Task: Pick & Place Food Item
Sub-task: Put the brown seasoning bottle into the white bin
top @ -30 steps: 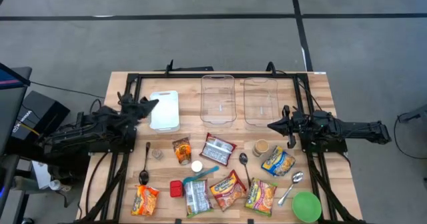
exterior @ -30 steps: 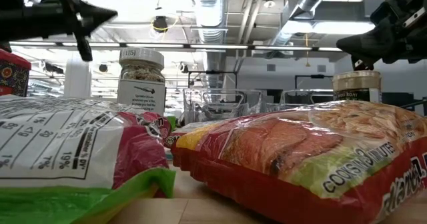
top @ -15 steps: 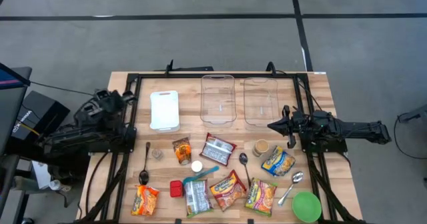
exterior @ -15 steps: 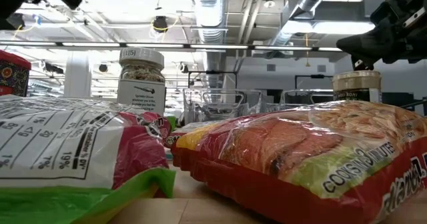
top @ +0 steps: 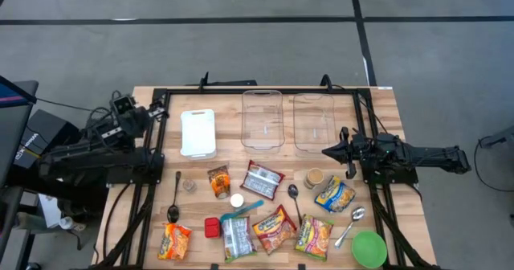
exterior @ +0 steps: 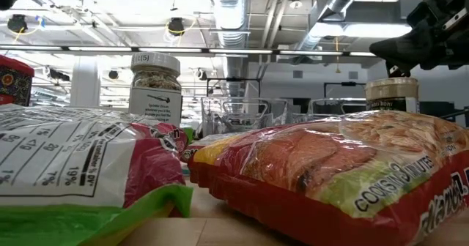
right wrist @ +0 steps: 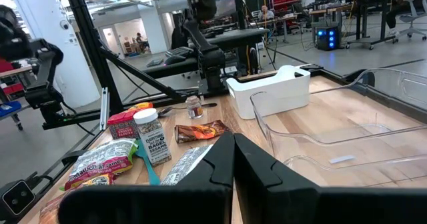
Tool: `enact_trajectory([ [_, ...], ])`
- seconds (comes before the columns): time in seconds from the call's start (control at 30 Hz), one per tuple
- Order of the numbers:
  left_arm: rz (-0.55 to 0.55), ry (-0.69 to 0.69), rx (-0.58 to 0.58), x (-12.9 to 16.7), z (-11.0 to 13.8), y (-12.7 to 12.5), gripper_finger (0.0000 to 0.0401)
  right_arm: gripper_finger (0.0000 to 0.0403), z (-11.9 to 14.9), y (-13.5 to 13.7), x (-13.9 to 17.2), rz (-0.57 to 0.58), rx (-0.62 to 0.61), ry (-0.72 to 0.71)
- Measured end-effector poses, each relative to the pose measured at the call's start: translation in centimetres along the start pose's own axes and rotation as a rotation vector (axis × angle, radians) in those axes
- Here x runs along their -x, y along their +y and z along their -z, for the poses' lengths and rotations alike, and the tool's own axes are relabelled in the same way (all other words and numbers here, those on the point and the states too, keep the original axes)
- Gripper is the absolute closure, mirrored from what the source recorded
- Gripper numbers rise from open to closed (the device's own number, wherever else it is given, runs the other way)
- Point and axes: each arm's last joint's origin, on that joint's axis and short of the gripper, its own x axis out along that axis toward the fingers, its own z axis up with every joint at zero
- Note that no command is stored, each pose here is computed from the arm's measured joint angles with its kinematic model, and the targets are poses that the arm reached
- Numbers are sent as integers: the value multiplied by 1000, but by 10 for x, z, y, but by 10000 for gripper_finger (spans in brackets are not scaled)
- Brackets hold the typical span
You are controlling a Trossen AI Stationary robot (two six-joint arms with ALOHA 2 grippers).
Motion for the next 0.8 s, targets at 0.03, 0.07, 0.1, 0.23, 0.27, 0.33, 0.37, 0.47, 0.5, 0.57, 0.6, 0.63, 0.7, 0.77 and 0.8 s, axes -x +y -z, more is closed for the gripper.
enact_trajectory([
  [0.03,13,30,13,-8,-1,1,399,403,0,0,0,0,0,0],
  [0.07,22,56,33,-16,0,3,400,403,0,0,0,0,0,0],
  [0.1,36,83,48,-24,0,4,400,403,0,0,0,0,0,0],
  [0.23,38,182,120,-51,6,11,400,403,0,0,0,0,0,0],
  [0.27,26,208,142,-56,9,14,400,403,0,0,0,0,0,0],
  [0.33,-10,272,172,-65,16,20,400,403,0,0,0,0,0,0],
  [0.37,-34,311,183,-67,21,23,400,403,0,0,0,0,0,0],
  [0.47,-153,442,212,-69,39,35,401,403,0,0,0,0,0,0],
  [0.5,-198,493,223,-67,46,38,401,403,0,0,0,0,0,0],
  [0.57,-294,592,260,-63,57,44,401,403,0,0,0,0,0,0],
  [0.6,-350,643,289,-58,63,46,401,403,0,0,0,0,0,0],
  [0.63,-411,693,317,-53,70,48,401,403,0,0,0,0,0,0],
  [0.7,-539,786,362,-43,82,51,401,403,0,0,0,0,0,0],
  [0.77,-649,882,408,-31,92,51,401,403,0,0,0,0,0,0],
  [0.8,-699,927,435,-26,98,49,401,403,0,0,0,0,0,0],
])
